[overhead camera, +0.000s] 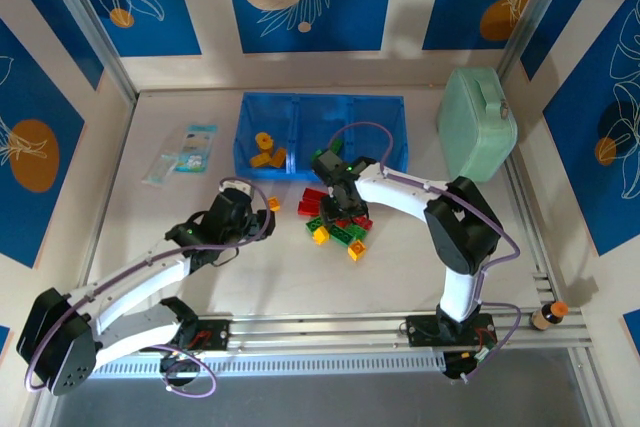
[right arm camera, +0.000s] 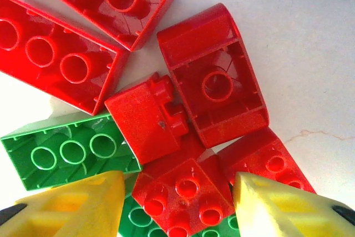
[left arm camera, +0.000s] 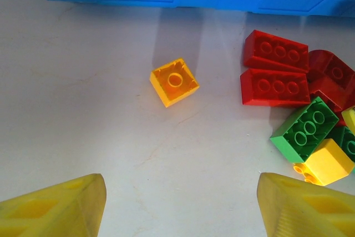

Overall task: Sort the legos into containers by color
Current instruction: Pick up the lego from the center of the table, then place the lego in the container, then pick up the lego from the center of the table, then place the lego in the container.

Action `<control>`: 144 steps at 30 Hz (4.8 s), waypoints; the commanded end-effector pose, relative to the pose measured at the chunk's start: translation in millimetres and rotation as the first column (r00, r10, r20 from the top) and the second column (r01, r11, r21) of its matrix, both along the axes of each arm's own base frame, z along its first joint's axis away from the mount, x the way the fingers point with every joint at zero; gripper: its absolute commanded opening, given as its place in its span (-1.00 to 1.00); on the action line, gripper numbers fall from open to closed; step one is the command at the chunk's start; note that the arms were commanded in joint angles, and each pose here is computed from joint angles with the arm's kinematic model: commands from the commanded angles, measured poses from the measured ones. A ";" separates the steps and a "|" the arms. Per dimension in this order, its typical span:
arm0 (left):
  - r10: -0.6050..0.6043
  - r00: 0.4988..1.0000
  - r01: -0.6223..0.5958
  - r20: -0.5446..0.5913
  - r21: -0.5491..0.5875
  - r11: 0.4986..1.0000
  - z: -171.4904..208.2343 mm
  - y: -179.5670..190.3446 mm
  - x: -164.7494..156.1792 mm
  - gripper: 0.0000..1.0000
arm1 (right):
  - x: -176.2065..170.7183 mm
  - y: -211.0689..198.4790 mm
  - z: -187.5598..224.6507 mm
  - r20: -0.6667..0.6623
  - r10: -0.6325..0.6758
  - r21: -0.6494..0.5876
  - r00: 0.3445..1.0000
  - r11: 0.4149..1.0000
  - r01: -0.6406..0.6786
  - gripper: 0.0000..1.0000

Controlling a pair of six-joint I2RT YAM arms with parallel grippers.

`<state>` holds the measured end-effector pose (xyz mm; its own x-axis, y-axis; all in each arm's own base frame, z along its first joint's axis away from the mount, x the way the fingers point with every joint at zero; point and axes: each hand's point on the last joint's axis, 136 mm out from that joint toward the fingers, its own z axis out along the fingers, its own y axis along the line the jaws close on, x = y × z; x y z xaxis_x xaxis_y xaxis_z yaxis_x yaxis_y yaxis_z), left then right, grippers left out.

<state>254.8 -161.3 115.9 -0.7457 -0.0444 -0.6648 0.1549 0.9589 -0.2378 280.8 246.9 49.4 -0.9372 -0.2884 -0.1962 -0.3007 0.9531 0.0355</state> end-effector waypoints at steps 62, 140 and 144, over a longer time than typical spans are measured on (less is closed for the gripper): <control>0.035 0.999 -0.037 -0.037 -0.047 0.998 7.5 -13.2 11.9 0.52 | 61.5 -87.3 114.0 0.203 -0.248 0.226 0.947 0.953 0.201 0.48; 0.029 0.997 -0.033 -0.071 -0.054 0.998 -3.0 -19.9 15.2 0.49 | 123.9 -85.1 139.7 0.320 -0.216 0.090 0.922 0.976 0.198 0.89; 0.081 0.990 -0.087 -0.117 -0.050 0.995 -17.6 -21.3 30.1 0.50 | 91.6 -80.3 131.0 0.294 -0.228 0.116 0.928 0.972 0.203 0.87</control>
